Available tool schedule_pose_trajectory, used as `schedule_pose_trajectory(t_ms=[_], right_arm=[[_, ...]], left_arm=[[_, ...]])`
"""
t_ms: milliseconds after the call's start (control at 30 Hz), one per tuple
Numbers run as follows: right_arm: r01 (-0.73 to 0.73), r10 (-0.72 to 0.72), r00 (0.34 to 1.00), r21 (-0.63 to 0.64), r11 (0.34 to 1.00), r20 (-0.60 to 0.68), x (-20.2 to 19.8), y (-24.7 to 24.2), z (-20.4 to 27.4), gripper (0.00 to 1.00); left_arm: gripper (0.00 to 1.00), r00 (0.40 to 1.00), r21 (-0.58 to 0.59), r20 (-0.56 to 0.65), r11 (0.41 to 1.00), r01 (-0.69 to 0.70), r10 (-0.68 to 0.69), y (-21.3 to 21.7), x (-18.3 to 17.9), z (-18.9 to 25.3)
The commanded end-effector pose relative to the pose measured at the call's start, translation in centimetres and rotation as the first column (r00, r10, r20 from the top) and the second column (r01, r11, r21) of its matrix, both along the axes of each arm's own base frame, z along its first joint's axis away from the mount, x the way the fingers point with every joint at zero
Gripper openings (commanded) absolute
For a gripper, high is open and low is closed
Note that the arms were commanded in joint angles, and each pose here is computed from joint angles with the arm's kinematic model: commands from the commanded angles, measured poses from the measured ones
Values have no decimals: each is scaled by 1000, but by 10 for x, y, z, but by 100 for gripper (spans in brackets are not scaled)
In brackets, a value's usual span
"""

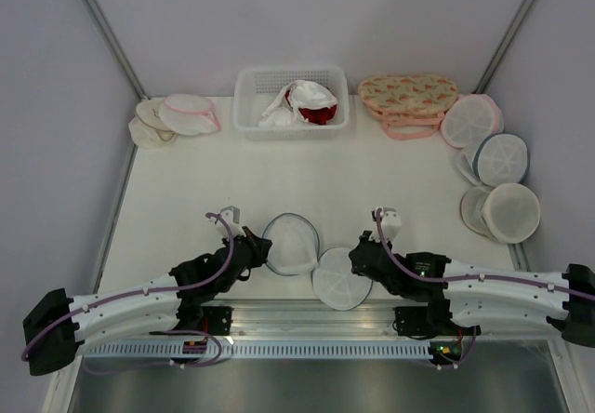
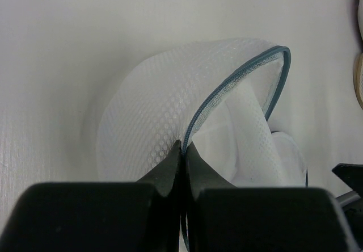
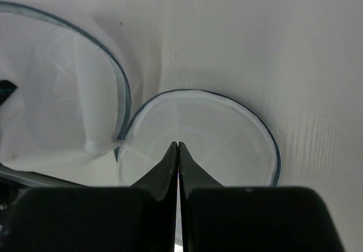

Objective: Unzip the laundry bag and remove the bra

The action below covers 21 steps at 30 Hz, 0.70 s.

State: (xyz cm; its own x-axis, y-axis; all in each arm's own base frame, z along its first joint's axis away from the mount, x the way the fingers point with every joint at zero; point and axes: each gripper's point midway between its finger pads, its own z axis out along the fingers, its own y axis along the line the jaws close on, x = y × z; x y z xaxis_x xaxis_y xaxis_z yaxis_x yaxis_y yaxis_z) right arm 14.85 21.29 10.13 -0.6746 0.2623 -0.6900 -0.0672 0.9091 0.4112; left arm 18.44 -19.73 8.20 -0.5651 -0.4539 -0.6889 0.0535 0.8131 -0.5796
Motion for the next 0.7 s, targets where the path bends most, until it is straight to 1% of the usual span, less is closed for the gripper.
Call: schedule_pose_trajectory(t_ms=[0, 100, 200, 300, 400, 667], right_arm=[[-17, 19, 997, 29, 999, -80, -12, 10, -19, 0], [-29, 33, 990, 33, 999, -138, -23, 12, -37, 0], [-33, 35, 979, 9, 999, -201, -38, 3, -61, 0], [-26, 24, 971, -6, 1000, -236, -47, -5, -77, 0], [-7, 0, 969, -25, 1000, -248, -48, -11, -90, 1], [21, -62, 963, -158, 987, -261, -46, -23, -119, 0]], left_arm=[[2, 1000, -47, 21, 999, -19, 20, -4, 4, 11], [2, 999, -43, 23, 999, -21, 22, -3, 4, 12], [2, 999, -38, 25, 999, -24, 25, -3, 5, 11], [2, 999, -38, 20, 999, -28, 29, -3, 5, 10], [2, 999, -29, 14, 999, -30, 30, -4, 6, 8], [2, 1000, -18, 6, 1000, -15, 15, -10, 6, 9]])
